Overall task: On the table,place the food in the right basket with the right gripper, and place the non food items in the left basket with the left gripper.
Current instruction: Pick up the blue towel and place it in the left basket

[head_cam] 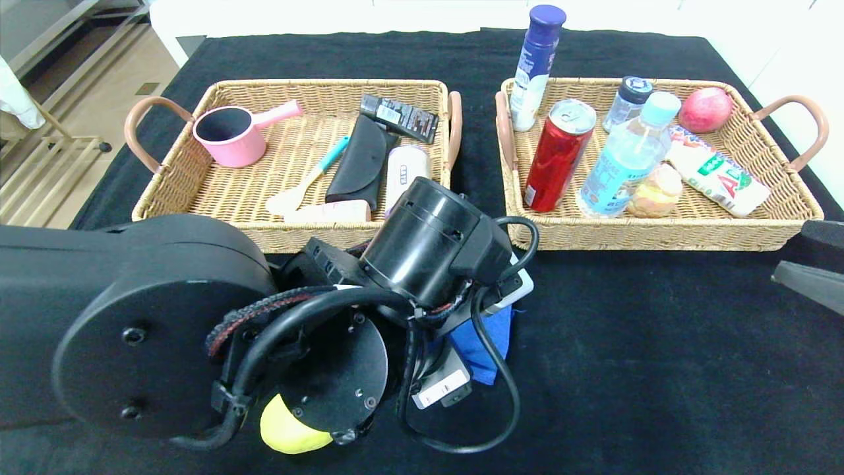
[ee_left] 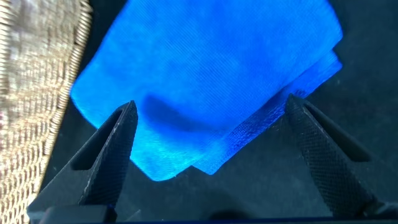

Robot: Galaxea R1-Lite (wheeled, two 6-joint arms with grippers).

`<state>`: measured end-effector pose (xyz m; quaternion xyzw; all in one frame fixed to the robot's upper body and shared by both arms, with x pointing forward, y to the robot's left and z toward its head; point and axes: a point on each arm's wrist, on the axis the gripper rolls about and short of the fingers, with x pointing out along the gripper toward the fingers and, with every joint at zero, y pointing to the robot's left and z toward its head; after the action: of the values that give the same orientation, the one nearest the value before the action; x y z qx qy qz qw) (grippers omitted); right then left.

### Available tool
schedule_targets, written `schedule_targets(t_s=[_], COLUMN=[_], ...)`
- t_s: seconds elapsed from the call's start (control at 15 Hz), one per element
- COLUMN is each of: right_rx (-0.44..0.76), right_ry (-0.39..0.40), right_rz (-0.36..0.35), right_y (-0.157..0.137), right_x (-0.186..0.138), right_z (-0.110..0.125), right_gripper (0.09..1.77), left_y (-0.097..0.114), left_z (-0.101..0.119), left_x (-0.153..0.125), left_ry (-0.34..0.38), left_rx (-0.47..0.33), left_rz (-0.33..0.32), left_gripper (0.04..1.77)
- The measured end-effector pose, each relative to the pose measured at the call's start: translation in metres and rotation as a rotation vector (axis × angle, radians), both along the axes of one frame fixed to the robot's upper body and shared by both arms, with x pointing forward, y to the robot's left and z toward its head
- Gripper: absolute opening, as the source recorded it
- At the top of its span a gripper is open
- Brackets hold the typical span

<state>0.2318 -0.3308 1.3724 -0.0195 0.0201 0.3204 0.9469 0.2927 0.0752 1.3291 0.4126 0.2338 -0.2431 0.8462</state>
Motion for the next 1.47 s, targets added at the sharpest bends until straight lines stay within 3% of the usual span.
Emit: schedule_targets(t_s=[0.47,0.67,0.93,1.0,1.07,1.47], right_rx=[-0.001,-0.001,-0.001,-0.001,-0.001,-0.002], right_ry=[0.002,0.002,0.004,0.004,0.004,0.006], right_rz=[0.003,0.003,0.003,0.003,0.003,0.004], right_y=[0.000,0.000,0.000,0.000,0.000,0.000], right_x=[0.000,0.000,0.001,0.000,0.001,0.000], right_z=[-0.001,-0.001,-0.001,-0.001,-0.001,-0.002], right_gripper=[1.71,1.71,1.71,1.71,1.71,1.71], left_y=[-0.007,-0.008,-0.008,-0.008,-0.008,-0.009], left_z=[-0.015,-0.017,-0.018,-0.018,-0.018,-0.019], left_x=[0.005,0.005,0.006,0.006,0.005,0.004], left_ry=[0.026,0.030,0.031,0.032,0.032,0.036], left_rx=[0.033,0.036,0.035,0.035,0.035,0.036], left_rz=[0.005,0.006,0.006,0.006,0.004,0.001], left_gripper=[1.72,1.21,0.76,0.37,0.11,0.13])
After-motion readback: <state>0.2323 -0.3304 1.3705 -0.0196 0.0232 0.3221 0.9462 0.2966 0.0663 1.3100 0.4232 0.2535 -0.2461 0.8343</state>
